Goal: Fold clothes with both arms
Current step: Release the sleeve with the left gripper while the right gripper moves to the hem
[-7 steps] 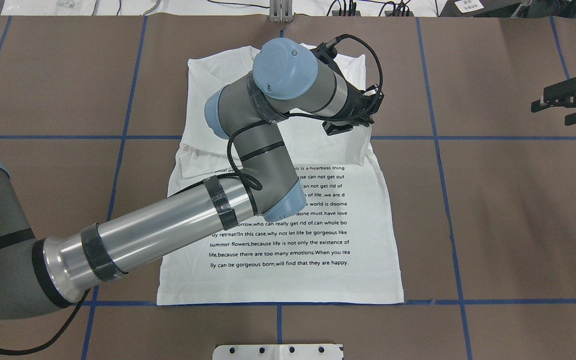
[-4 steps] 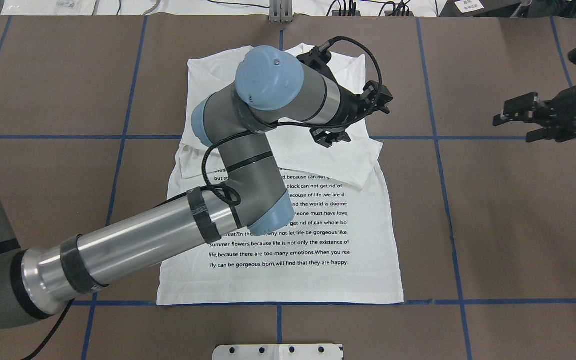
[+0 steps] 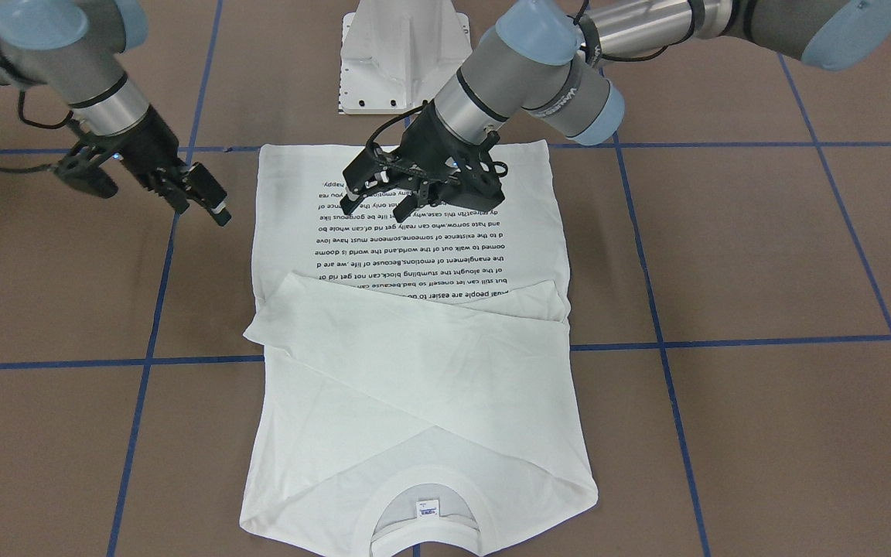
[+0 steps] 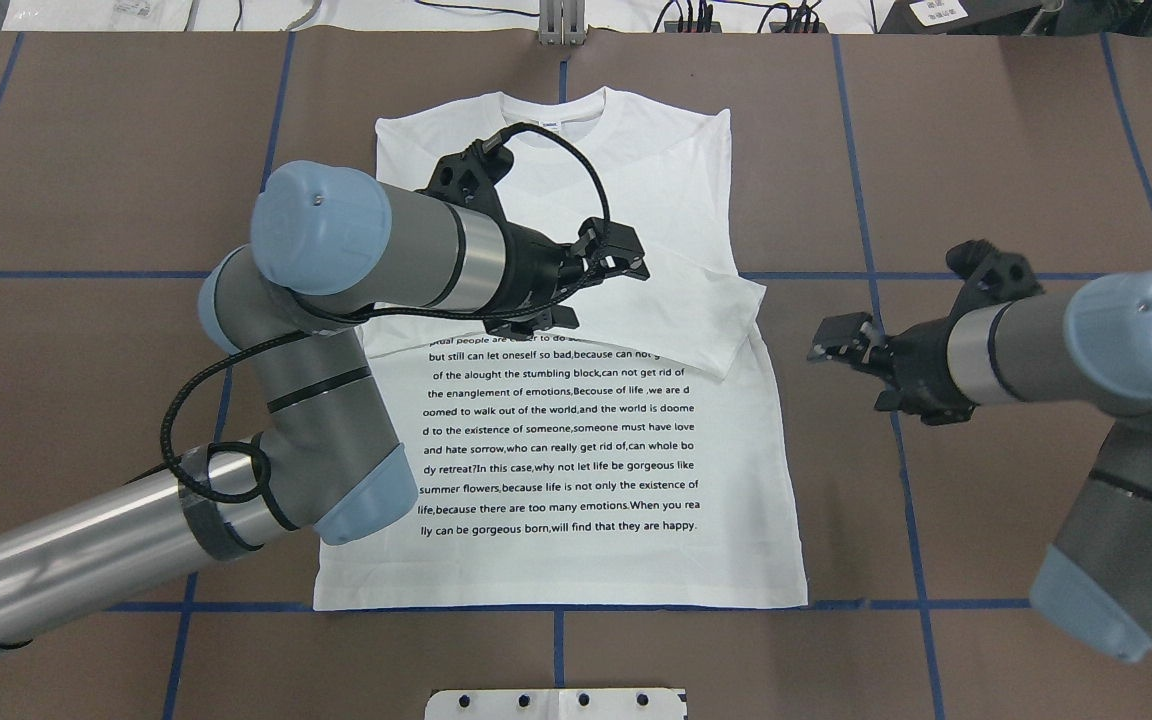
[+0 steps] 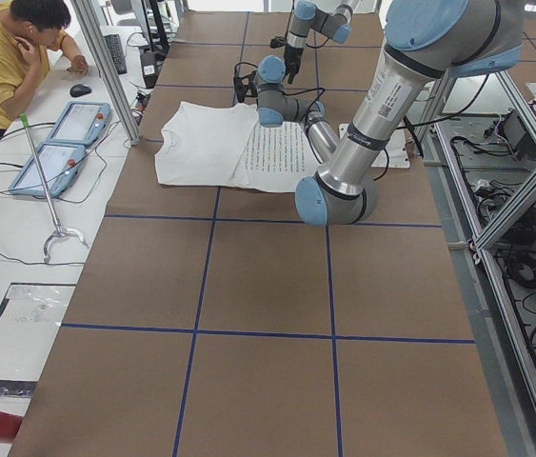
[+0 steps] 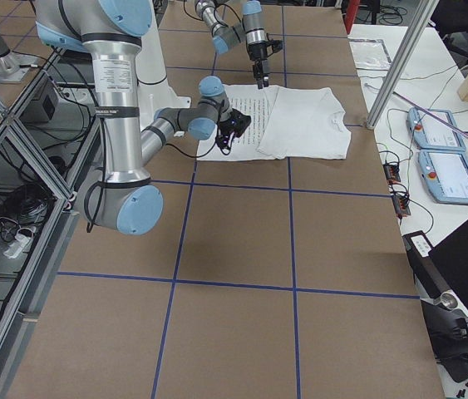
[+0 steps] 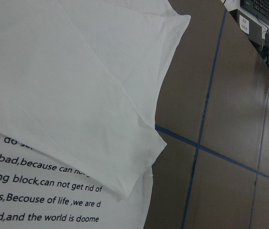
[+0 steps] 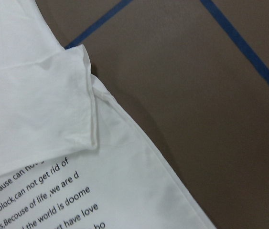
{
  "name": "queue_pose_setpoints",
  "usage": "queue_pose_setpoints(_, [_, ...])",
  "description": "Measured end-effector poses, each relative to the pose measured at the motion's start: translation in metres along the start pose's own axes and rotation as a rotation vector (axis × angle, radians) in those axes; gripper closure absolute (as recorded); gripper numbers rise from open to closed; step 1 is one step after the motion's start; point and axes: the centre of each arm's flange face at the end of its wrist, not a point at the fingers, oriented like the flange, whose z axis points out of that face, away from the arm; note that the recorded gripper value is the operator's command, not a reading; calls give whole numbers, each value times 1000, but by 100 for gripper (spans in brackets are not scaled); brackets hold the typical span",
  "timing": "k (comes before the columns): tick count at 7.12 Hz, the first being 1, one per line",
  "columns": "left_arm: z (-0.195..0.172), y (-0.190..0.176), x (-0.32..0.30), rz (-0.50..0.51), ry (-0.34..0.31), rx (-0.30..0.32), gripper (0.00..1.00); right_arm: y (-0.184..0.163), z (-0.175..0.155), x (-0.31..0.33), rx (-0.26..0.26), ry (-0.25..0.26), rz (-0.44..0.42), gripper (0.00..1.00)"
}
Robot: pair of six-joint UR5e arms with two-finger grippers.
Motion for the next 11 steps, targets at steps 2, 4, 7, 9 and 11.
queue_pose_setpoints(2, [-4,-9,-13,14,-16,14,6,81,19,23,72,99,-4,8])
queue_pose_setpoints(4, [-3,-12,-23,11,-31,19,6,112,40,47,100,179,-8,11])
queue_pose_setpoints(7, [0,-12,-30,9,-37,20,6,118,55,59,112,217,-8,79])
queue_pose_setpoints(9, [0,-12,-31,9,-37,21,6,117,54,61,114,221,-7,100])
queue_pose_setpoints(11, [0,-12,-31,8,-37,20,6,116,51,60,103,223,-3,100])
